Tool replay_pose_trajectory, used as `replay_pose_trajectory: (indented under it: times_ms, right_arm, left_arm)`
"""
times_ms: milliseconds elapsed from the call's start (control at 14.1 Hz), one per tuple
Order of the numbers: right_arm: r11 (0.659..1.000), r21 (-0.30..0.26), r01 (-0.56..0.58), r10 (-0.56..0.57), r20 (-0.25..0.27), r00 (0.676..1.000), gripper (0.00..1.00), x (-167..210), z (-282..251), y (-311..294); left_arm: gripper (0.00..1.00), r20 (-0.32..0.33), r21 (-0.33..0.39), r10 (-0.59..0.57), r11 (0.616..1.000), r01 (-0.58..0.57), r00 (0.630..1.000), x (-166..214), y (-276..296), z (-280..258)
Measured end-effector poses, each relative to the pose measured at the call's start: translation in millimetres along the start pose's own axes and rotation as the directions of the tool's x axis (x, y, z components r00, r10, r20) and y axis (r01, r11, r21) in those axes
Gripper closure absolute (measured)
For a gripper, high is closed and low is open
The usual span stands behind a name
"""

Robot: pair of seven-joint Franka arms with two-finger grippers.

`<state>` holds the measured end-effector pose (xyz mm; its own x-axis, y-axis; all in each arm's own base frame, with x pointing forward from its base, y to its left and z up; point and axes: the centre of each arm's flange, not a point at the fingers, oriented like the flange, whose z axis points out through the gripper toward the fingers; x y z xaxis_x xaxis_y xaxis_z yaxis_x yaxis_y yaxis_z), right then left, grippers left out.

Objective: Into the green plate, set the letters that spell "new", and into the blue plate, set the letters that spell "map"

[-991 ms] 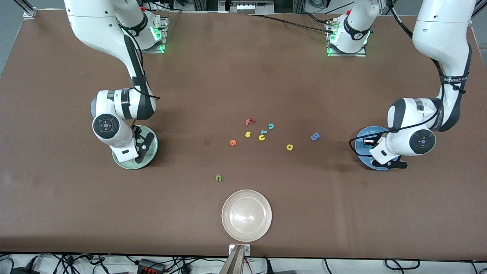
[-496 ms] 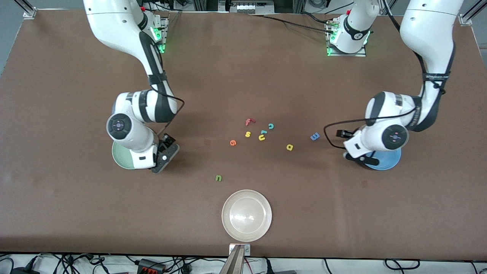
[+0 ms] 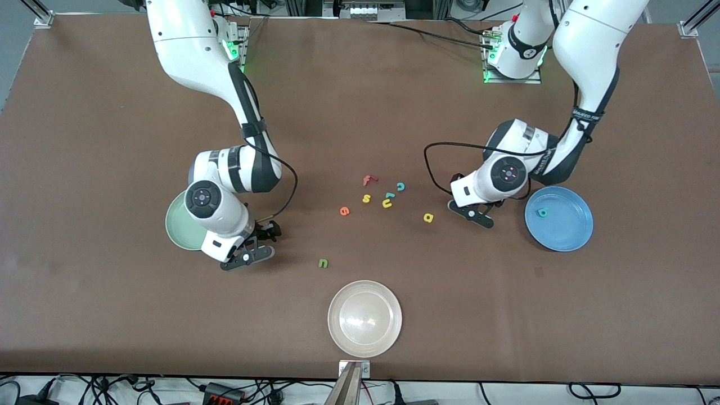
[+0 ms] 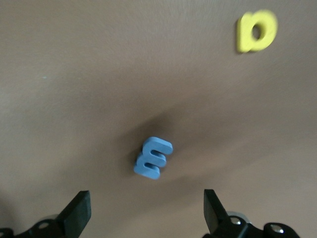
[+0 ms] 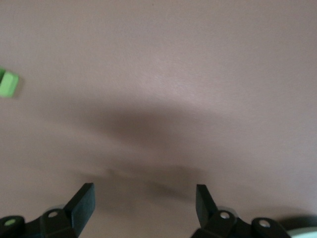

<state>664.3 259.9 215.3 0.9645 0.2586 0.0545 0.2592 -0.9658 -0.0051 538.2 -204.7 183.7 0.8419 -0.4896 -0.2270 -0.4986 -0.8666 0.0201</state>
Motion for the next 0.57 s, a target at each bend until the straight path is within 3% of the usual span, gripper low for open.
replay_pose_trajectory:
  times_ms: [212, 354, 566]
  right_arm:
    - [0.991, 0.028, -0.133, 0.133, -0.007, 0.991, 0.14, 8, 8, -37]
    - [0.975, 0.048, -0.218, 0.219, -0.015, 0.976, 0.19, 13, 6, -55]
    - [0.92, 0.091, -0.382, 0.386, -0.021, 0.922, 0.24, 23, 1, -86]
  left_arm:
    - [0.02, -0.015, 0.016, 0.033, 0.999, -0.033, 0.999, 3, 2, 13]
    - [0.2, -0.025, 0.012, 0.045, 0.999, -0.044, 0.999, 5, 6, 17]
    - [0.54, -0.037, 0.018, 0.057, 0.998, -0.057, 0.998, 8, 11, 14]
